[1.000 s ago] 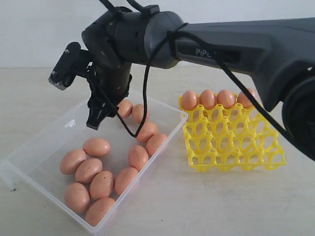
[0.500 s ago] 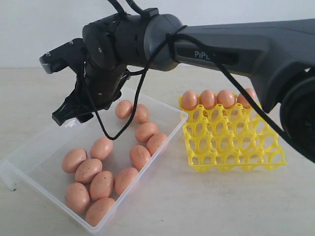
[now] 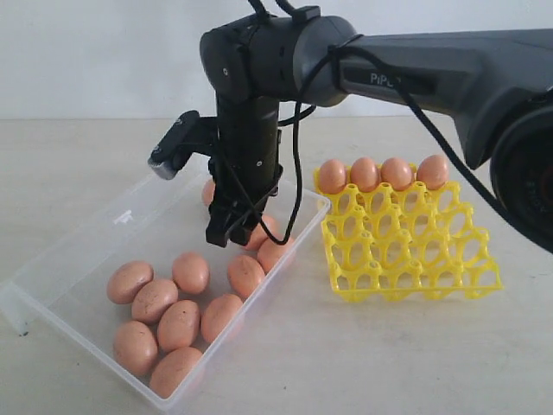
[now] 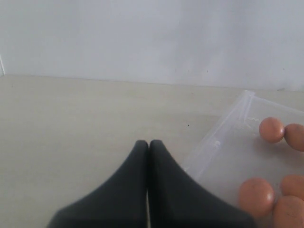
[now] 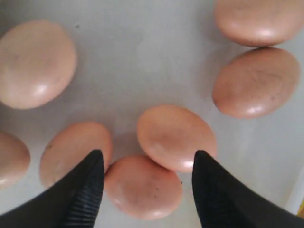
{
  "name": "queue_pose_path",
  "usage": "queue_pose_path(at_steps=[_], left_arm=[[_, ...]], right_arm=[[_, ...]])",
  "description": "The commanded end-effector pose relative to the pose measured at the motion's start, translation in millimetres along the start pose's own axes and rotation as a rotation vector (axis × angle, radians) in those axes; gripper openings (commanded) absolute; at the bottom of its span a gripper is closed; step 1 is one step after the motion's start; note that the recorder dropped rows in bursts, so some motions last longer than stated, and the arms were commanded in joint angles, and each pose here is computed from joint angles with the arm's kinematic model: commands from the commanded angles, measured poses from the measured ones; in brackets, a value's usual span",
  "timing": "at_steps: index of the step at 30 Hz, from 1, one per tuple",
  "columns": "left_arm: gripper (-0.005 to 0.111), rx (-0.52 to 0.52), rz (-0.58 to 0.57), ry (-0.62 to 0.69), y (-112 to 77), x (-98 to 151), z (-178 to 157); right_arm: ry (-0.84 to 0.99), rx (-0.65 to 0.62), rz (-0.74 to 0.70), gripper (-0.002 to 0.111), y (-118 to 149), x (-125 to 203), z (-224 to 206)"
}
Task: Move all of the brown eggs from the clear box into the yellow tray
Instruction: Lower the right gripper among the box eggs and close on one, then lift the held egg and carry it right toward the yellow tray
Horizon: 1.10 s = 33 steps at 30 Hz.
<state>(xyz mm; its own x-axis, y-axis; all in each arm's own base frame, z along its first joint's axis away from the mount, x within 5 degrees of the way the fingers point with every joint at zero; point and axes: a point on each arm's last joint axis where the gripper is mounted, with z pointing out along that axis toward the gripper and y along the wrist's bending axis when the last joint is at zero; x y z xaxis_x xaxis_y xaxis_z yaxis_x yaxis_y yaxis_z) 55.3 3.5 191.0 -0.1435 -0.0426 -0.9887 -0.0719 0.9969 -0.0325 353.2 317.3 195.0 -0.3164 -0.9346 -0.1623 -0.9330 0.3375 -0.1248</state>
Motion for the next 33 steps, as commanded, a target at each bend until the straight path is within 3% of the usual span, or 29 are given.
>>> queue_pose_path(at_steps=[1, 5, 7, 8, 9, 11, 14, 17, 25, 33], left_arm=[[-0.004, 0.005, 0.005, -0.005, -0.4, -1, 0], [-0.004, 0.005, 0.005, -0.005, -0.4, -1, 0], [-0.004, 0.005, 0.005, -0.005, -0.4, -1, 0], [-0.004, 0.005, 0.005, -0.005, -0.4, -1, 0], [-0.004, 0.005, 0.005, -0.005, -0.4, -1, 0], [-0.004, 0.005, 0.005, -0.01, -0.4, -2, 0], [-0.004, 0.006, 0.005, -0.062, -0.4, -7, 0], [-0.004, 0.006, 0.005, -0.133, -0.4, -13, -1], [-0.004, 0.006, 0.005, -0.289, -0.5, -27, -4], [-0.004, 0.006, 0.004, -0.295, -0.5, -27, -4]], right_arm=[[-0.011, -0.002, -0.118, 0.054, 7, -5, -4], [-0.077, 0.015, 0.004, 0.054, 6, -11, -4], [-0.113, 0.01, 0.142, 0.054, 6, -15, -5], [-0.14, -0.009, 0.345, 0.054, 6, -17, -5], [-0.146, -0.016, 0.407, 0.054, 6, -18, -5], [-0.164, -0.074, 0.507, 0.054, 10, -20, -5], [-0.162, -0.257, 0.629, 0.054, 25, -25, -8], [-0.132, -0.286, 0.746, 0.054, 27, -24, -8], [-0.056, -0.285, 0.708, 0.054, 29, -20, 9], [0.028, -0.298, 0.707, 0.054, 33, -17, 51]])
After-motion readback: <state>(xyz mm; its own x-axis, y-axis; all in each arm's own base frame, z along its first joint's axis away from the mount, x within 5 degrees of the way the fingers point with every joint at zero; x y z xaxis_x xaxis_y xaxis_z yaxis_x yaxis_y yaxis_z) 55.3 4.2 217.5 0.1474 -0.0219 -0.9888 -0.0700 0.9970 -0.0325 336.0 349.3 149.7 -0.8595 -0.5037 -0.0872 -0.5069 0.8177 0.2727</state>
